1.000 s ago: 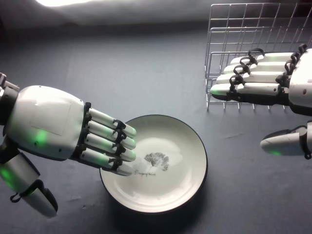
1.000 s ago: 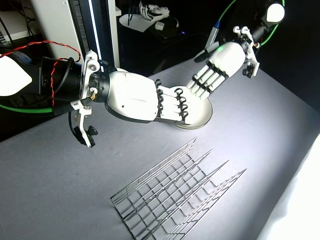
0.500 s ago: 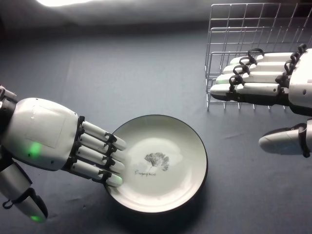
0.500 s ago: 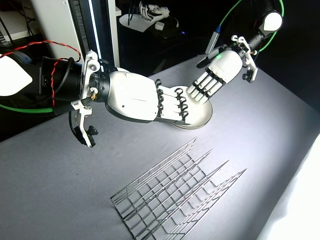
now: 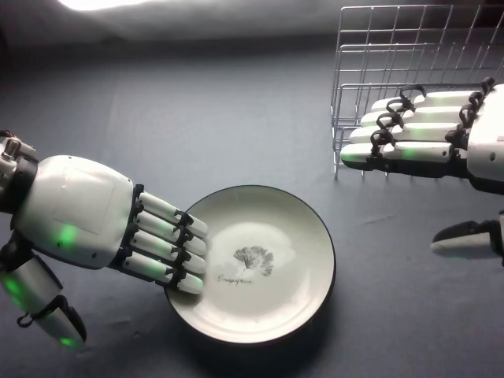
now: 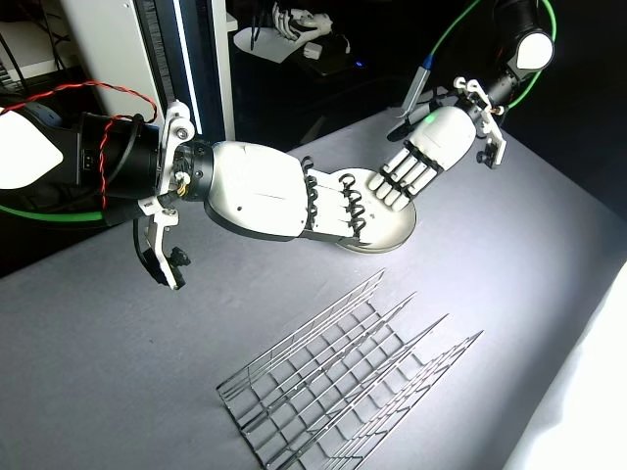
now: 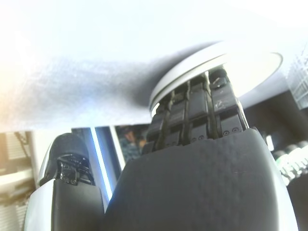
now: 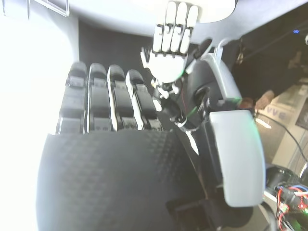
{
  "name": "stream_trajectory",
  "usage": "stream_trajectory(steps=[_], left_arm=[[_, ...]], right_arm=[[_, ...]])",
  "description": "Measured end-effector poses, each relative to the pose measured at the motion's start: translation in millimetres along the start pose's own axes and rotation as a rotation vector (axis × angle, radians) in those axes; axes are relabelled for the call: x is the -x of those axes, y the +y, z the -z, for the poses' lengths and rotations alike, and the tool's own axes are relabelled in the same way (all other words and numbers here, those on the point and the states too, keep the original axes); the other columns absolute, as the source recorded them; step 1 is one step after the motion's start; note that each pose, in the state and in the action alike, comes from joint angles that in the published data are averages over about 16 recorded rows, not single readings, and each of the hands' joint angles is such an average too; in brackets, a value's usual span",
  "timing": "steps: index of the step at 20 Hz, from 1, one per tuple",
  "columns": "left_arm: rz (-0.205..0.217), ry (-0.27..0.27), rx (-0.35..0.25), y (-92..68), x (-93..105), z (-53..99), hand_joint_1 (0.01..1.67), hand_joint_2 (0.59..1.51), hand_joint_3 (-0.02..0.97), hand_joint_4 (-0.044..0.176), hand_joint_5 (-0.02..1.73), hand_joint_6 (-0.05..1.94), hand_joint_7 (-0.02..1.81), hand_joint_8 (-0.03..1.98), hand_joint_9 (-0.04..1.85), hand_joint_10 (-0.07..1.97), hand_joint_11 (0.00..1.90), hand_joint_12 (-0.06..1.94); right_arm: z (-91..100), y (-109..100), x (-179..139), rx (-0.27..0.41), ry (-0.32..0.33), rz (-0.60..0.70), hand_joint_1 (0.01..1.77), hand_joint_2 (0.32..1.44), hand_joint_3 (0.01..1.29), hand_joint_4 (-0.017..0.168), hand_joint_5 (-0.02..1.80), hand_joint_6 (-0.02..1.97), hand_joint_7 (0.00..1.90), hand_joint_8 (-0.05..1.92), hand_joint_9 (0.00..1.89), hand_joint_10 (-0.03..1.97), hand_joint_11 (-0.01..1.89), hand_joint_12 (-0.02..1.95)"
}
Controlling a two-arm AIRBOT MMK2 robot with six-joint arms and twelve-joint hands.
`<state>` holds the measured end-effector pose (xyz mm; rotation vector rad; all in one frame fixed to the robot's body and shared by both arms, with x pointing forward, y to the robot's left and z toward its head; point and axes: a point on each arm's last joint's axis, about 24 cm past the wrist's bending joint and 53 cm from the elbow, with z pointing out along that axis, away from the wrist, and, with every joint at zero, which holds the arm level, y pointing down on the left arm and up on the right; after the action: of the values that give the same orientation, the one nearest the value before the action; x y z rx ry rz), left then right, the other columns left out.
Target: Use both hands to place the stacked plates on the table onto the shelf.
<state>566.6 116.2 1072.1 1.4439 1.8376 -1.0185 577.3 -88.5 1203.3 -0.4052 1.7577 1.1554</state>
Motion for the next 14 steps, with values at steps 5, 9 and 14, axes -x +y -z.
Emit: stream_trajectory(steps=[5,9,14], left_arm=[[-0.006,0.005,0.001,3.2,-2.3,-3.3,0.02,1.147,0.024,0.003,-0.01,-0.01,0.00,0.00,0.02,0.01,0.01,0.01],[-0.005,0.005,-0.006,2.6,-3.5,-8.8,0.01,1.147,0.022,0.002,-0.01,-0.01,0.00,0.00,0.01,0.01,0.01,0.01],[0.001,-0.006,-0.018,-0.2,-1.8,-21.1,0.01,1.148,0.021,0.002,-0.01,-0.02,-0.01,-0.01,0.01,0.01,0.01,0.01]], right_arm=[[-0.9,3,-1,0.012,0.002,0.005,0.40,1.29,0.02,-0.004,0.02,0.02,0.01,0.00,0.02,-0.01,0.02,0.00],[-3.7,7,-3,0.035,0.006,0.015,0.43,1.26,0.01,-0.004,0.02,0.02,0.01,0.00,0.02,-0.01,0.02,0.00],[-7.7,13,-5,0.089,0.011,0.045,0.56,1.21,0.01,-0.002,0.02,0.02,0.01,0.00,0.02,-0.01,0.02,0.00]])
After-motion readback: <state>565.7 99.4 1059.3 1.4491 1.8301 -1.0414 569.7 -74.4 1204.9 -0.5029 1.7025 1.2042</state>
